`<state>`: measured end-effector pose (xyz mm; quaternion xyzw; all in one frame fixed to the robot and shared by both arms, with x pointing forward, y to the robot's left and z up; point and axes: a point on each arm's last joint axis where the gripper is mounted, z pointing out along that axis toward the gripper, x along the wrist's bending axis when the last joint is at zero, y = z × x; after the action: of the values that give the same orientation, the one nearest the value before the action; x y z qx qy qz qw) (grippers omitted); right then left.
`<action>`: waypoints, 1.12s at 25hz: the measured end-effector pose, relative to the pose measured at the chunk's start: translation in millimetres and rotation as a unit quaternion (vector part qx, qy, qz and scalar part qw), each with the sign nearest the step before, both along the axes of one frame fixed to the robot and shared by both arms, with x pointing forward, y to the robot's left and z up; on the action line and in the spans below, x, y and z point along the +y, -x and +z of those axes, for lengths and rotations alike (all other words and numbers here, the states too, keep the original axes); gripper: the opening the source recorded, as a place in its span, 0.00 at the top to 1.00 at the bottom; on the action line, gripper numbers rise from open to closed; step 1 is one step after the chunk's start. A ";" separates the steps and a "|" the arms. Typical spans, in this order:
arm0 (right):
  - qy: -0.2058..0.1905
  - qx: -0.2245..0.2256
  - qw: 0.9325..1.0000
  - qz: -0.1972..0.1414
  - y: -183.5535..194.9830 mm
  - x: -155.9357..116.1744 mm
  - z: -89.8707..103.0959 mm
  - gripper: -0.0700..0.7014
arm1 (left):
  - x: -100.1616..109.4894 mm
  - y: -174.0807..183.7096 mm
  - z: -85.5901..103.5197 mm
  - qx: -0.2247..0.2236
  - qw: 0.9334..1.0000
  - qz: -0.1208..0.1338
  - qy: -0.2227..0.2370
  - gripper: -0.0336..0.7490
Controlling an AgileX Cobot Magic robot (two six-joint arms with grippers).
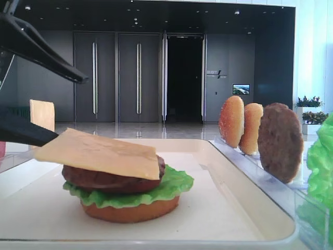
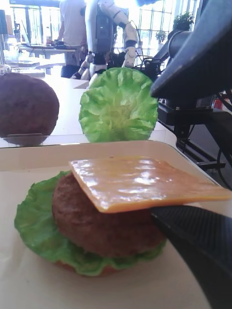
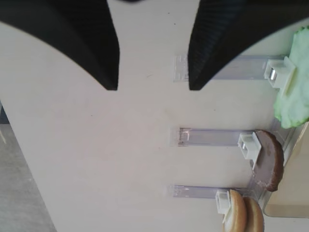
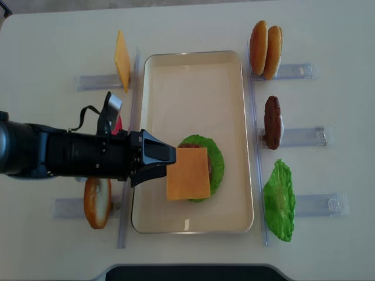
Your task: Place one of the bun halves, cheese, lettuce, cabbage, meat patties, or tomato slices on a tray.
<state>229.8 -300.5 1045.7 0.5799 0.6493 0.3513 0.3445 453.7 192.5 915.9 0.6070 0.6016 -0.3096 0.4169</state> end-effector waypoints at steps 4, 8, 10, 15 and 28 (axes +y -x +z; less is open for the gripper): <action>0.000 0.000 1.000 0.000 0.0 0.0 0.0 0.46 | -1.6 -13.5 8.2 -0.011 1.000 0.005 0.002 0.30; 0.000 0.000 1.000 0.000 0.0 0.0 0.0 0.46 | -3.2 -27.4 18.5 -0.008 1.000 0.000 -0.003 0.30; 0.000 0.000 1.000 0.000 0.0 0.0 0.0 0.46 | -3.4 -31.7 22.1 -0.003 1.000 -0.010 -0.013 0.30; 0.000 0.000 1.000 0.000 0.0 0.0 0.0 0.46 | -2.8 -39.0 28.1 0.008 0.999 -0.026 -0.036 0.30; 0.000 0.000 1.000 0.000 0.0 0.0 0.0 0.46 | 4.3 -75.8 92.5 -0.030 0.988 -0.055 -0.145 0.30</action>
<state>229.8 -300.5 1045.7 0.5799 0.6493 0.3513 0.3445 529.6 196.8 1008.4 0.7020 0.5930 -0.2233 0.3250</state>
